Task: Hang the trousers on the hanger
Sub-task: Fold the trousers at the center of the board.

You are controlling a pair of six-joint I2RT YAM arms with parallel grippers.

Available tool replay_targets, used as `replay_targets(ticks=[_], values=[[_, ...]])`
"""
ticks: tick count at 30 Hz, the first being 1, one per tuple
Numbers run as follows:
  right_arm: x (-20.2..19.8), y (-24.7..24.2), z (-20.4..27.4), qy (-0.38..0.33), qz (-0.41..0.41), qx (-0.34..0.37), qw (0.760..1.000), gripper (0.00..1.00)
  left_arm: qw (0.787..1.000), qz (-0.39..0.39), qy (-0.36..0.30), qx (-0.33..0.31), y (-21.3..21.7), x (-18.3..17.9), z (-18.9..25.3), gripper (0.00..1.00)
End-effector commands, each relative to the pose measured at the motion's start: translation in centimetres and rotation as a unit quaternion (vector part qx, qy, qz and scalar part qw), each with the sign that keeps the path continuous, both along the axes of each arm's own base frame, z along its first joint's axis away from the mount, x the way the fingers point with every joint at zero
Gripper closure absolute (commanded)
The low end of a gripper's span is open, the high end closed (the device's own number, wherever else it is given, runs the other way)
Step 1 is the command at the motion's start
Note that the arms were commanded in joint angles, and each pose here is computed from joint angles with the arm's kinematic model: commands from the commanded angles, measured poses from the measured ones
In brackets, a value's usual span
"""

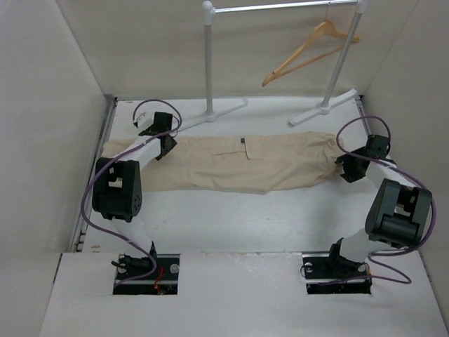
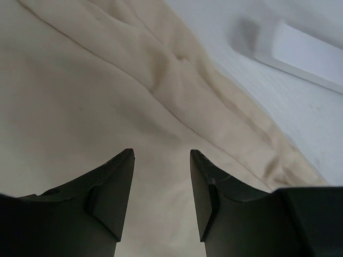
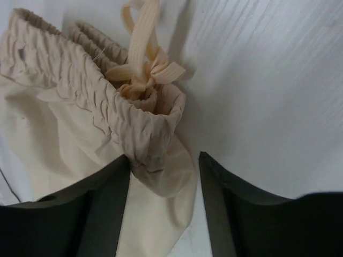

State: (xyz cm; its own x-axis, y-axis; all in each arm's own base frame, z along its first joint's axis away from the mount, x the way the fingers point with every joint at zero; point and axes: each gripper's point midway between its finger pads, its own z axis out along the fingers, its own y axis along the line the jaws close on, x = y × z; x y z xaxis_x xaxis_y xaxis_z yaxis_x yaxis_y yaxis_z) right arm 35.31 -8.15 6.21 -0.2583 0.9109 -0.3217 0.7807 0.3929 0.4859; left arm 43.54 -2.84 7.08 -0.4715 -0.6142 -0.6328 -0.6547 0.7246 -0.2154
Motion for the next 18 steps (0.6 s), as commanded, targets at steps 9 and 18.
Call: replay_targets(ticks=[9, 18], values=[[-1.4, -6.9, 1.6, -0.045, -0.119, -0.035, 0.991, 0.91, 0.992, 0.111, 0.055, 0.026, 9.3, -4.8, -3.8, 0.57], [-6.6, -7.2, 2.7, -0.016, -0.156, -0.07, 0.985, 0.84, 0.989, 0.11, 0.065, 0.077, 10.0, -10.4, -2.1, 0.56]])
